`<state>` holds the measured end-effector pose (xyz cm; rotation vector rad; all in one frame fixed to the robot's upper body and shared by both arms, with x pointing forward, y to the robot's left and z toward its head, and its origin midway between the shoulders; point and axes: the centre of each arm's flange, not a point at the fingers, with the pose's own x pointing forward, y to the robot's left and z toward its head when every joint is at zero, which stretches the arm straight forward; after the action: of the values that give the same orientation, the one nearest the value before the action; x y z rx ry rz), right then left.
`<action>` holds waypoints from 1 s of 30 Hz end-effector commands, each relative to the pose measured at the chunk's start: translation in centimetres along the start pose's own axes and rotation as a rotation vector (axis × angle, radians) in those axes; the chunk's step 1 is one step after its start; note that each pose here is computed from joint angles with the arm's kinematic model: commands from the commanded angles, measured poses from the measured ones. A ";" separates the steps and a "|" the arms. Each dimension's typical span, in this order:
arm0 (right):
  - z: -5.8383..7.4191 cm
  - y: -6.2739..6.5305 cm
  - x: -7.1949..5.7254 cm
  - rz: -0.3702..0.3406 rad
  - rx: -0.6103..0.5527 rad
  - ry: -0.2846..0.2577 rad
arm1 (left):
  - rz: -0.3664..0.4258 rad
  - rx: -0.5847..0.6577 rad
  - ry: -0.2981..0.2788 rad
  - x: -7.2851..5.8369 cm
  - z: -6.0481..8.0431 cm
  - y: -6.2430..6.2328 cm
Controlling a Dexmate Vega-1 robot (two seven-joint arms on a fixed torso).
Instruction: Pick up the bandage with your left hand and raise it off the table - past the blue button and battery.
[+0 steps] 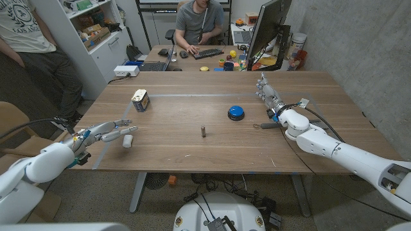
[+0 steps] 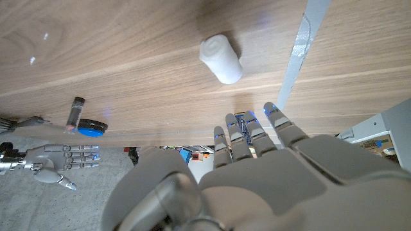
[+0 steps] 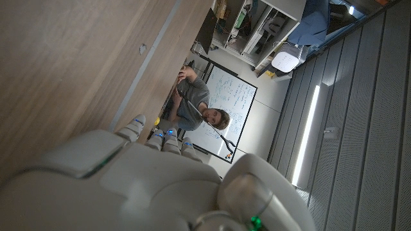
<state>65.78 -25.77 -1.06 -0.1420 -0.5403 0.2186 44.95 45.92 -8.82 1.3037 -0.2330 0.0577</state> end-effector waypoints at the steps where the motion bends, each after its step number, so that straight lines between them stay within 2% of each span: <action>1: 0.2 0.0 -0.2 0.007 -0.009 0.000 | -0.022 0.038 0.024 -0.2 -0.6 -1.6; 8: 0.3 0.1 -0.3 0.016 -0.009 -0.010 | -0.009 0.103 0.045 -0.3 -0.5 -2.1; 14: 0.5 0.3 -0.3 0.030 -0.011 -0.025 | -0.012 0.117 0.029 -0.3 -0.2 -2.2; 26: 1.2 0.2 -0.8 0.053 -0.011 -0.057 | -0.005 0.154 0.036 0.3 0.1 -1.7; 30: 1.7 0.1 -0.9 0.059 -0.018 -0.071 | -0.012 0.161 0.043 0.7 0.0 -2.1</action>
<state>64.96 -25.51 -0.64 -0.1553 -0.5786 0.2583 45.33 45.23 -10.68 1.4325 -0.2042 0.0716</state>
